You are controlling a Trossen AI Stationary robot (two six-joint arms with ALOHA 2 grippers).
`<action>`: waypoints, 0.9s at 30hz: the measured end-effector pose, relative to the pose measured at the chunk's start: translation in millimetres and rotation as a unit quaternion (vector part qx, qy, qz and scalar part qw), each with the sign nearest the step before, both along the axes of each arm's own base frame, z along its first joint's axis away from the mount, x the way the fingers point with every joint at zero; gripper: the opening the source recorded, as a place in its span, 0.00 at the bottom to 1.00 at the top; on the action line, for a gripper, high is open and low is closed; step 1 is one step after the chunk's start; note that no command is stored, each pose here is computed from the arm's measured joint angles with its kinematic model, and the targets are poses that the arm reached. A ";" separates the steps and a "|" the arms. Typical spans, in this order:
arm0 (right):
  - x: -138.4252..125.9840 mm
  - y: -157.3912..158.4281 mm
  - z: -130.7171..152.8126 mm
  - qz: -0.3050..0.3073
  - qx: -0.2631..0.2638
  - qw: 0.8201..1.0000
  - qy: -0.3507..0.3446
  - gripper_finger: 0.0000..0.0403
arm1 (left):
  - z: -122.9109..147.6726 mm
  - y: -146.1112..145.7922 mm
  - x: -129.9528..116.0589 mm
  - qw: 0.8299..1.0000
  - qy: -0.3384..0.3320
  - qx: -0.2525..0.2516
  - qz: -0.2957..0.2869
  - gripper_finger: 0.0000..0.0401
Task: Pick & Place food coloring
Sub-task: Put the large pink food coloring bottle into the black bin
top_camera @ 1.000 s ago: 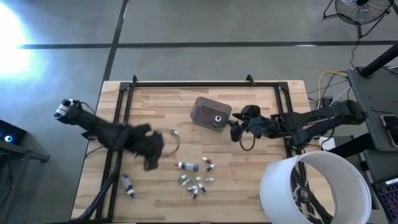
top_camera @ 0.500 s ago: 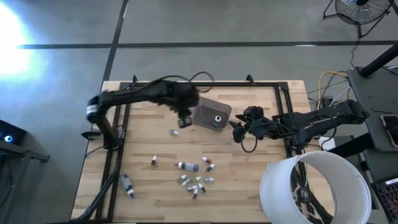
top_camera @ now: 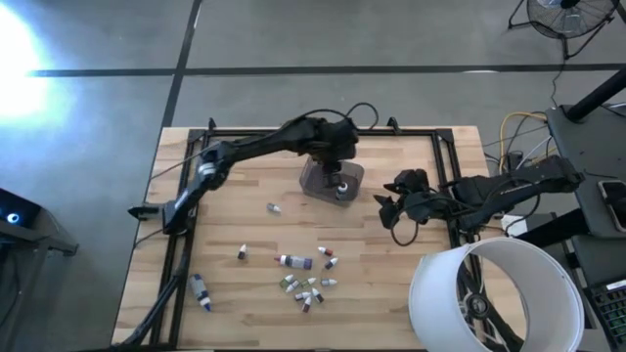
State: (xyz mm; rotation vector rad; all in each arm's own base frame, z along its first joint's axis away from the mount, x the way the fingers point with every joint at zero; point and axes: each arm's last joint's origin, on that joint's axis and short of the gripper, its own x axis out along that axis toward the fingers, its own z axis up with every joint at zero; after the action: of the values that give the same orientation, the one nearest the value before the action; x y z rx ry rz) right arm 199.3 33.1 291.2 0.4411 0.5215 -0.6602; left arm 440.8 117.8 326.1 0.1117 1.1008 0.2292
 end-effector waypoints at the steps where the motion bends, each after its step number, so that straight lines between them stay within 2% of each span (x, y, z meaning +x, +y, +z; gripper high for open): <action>1: -2.5 0.4 1.5 0.003 0.001 1.000 -0.003 0.55 | -5.4 2.6 5.8 1.000 -0.002 0.001 0.000 0.21; 9: -18.7 -2.3 7.1 0.007 0.005 1.000 -0.021 0.55 | -40.7 3.8 9.6 0.999 0.014 -0.023 -0.019 0.21; 16: -27.5 -4.6 -2.3 -0.002 0.015 1.000 -0.023 0.55 | -41.1 -6.7 12.1 0.995 0.003 -0.063 -0.072 0.21; 21: -28.6 -4.8 -5.3 -0.009 0.025 0.999 -0.027 0.55 | -46.7 -9.5 2.9 0.993 0.057 -0.080 -0.065 0.21; 27: -28.6 -4.8 -5.6 -0.008 0.024 0.999 -0.026 0.55 | -63.6 -8.0 -4.2 0.992 0.115 -0.053 -0.021 0.21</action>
State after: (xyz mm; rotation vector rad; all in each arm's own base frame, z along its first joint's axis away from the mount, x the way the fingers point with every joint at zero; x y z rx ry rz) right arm 170.7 28.2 285.6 0.5076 0.4852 -0.6513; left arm 436.5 109.8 262.5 0.0665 1.3355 0.1219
